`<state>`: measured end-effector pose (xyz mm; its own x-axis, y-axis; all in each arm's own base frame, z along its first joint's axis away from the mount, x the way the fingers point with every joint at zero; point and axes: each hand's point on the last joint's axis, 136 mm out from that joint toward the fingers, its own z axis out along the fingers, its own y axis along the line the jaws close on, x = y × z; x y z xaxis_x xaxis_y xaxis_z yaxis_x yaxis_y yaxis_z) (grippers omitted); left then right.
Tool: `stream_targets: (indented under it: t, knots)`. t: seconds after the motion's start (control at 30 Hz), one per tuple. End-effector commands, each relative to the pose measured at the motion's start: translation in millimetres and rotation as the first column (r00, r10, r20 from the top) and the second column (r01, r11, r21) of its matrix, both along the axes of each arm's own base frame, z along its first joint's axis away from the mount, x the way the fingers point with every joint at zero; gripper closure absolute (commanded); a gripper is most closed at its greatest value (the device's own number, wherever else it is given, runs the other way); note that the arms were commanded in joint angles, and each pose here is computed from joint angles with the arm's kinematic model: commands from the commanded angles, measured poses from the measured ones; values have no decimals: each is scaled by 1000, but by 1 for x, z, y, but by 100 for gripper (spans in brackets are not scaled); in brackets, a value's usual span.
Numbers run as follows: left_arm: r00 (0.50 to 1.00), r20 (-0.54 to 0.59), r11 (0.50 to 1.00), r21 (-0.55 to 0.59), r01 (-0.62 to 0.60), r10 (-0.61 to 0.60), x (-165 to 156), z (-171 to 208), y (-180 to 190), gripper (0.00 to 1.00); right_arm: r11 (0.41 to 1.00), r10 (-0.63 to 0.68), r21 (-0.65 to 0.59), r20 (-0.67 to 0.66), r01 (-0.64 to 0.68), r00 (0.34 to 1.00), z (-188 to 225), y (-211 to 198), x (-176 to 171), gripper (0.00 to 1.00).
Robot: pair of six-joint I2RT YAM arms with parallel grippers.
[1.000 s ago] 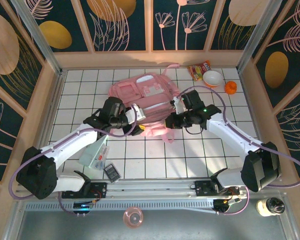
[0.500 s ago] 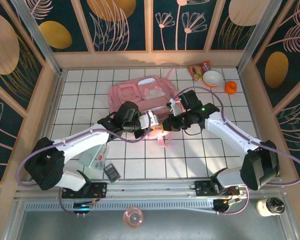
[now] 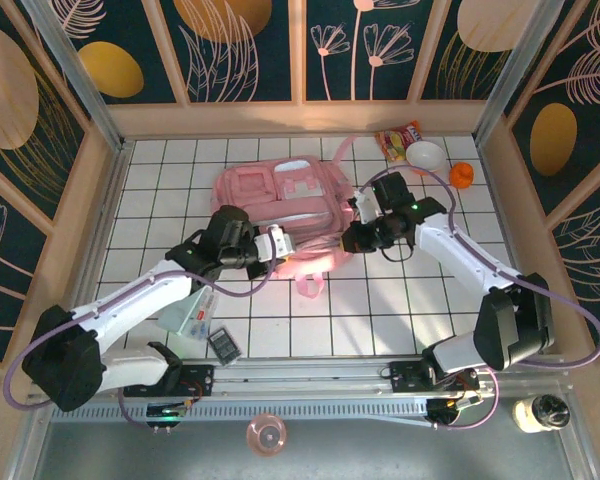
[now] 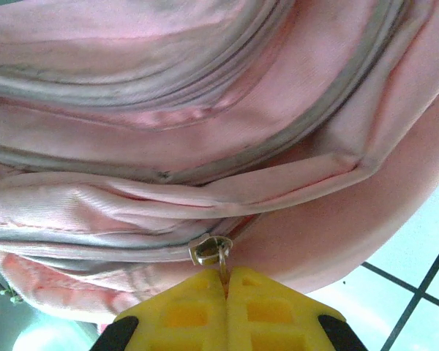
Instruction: Pack the student bag
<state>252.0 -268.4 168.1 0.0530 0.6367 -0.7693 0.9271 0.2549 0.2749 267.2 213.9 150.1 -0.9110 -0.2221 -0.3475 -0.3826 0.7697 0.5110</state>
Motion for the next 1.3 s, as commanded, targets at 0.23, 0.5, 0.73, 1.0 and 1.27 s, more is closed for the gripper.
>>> stream_targets:
  t: [0.23, 0.5, 0.73, 1.0, 1.27]
  knots:
    - [1000, 8, 997, -73, -20, 20, 3, 42, -26, 25, 976, 150, 159, 19, -151, 989, 40, 61, -35, 100]
    - [996, -91, 999, 34, -1, 4, 6, -7, -52, 22, 955, 190, 224, 38, -194, 981, 63, 75, -48, 100]
    - [995, -96, 992, 126, -19, 31, 4, -30, -37, 75, 961, 153, 226, 38, -158, 987, 62, 63, -43, 100]
    - [999, 2, 998, -43, 48, -48, -17, 28, -36, 100, 999, -37, 2, 43, 37, 998, -1, 2, 0, 100]
    - [1000, 29, 997, -70, 13, -11, -17, 43, -30, 100, 991, 42, 118, 135, -58, 990, 17, 19, 16, 99]
